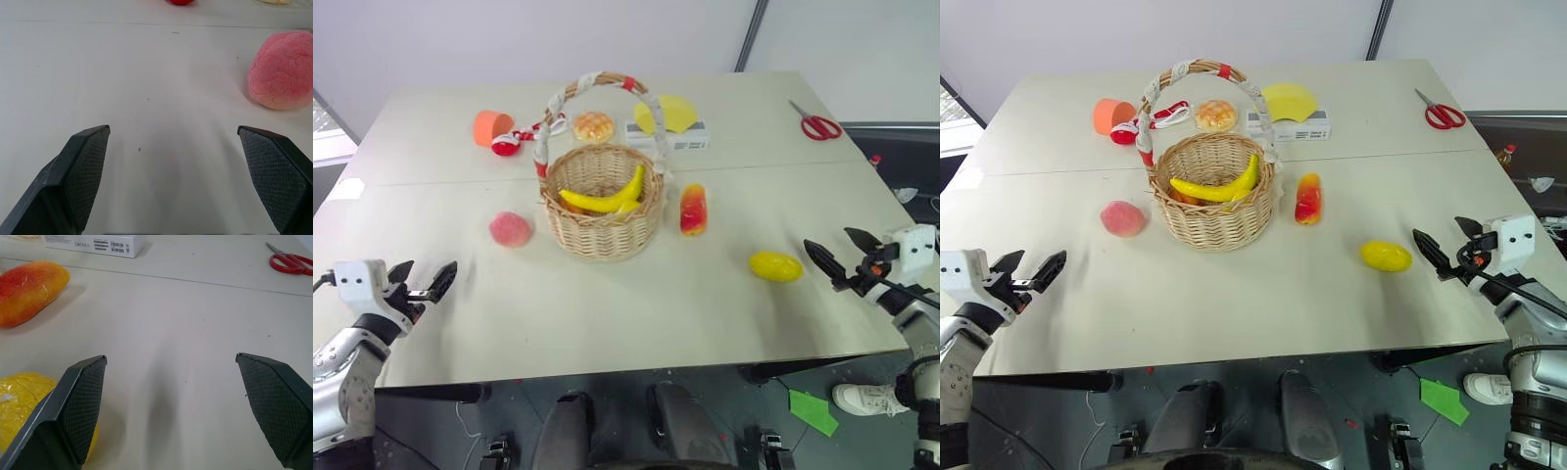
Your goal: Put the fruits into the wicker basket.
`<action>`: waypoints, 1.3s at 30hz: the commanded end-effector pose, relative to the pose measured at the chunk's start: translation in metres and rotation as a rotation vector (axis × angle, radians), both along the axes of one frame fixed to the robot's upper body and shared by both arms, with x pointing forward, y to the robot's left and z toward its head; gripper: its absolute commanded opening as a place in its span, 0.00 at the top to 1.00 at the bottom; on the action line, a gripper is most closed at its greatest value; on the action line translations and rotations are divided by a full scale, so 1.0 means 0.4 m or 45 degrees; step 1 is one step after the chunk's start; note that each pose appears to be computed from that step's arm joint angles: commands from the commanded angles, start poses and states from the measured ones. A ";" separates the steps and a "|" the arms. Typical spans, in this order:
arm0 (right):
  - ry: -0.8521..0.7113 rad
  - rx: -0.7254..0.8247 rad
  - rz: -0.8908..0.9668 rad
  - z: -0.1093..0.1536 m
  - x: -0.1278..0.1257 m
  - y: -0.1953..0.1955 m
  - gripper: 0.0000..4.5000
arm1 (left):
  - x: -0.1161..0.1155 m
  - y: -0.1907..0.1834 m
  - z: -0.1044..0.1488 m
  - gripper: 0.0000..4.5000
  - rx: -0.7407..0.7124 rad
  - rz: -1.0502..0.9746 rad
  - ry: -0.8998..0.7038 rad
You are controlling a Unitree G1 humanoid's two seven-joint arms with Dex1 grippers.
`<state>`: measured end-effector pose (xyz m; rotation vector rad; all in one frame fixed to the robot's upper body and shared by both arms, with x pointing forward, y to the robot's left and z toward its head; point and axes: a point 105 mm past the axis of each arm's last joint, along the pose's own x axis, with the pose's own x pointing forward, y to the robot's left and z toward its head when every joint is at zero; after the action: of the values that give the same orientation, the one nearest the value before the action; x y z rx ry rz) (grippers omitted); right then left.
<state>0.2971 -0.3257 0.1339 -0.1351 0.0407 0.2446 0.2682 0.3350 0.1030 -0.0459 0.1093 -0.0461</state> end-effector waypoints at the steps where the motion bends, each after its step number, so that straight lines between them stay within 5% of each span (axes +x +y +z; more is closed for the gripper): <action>1: -0.057 -0.004 0.011 0.024 0.005 0.006 0.02 | 0.001 -0.004 0.036 0.00 0.050 -0.011 -0.064; 13: -0.141 -0.024 0.101 0.084 0.021 0.062 0.02 | 0.029 -0.022 0.072 0.00 0.015 -0.034 -0.096; 23: -0.125 -0.097 0.689 0.170 -0.016 0.326 0.02 | 0.131 -0.146 0.160 0.00 0.053 -0.241 -0.073; 31: -0.124 -0.080 1.083 0.206 -0.090 0.521 0.02 | 0.180 -0.225 0.143 0.00 0.255 -0.418 0.170; 39: -0.097 -0.055 1.218 0.180 -0.117 0.591 0.02 | 0.246 -0.242 0.098 0.00 0.300 -0.384 0.334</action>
<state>0.2555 -0.0925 0.1991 -0.1863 -0.0552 1.1759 0.3638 0.2391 0.1396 0.1811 0.3894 -0.3305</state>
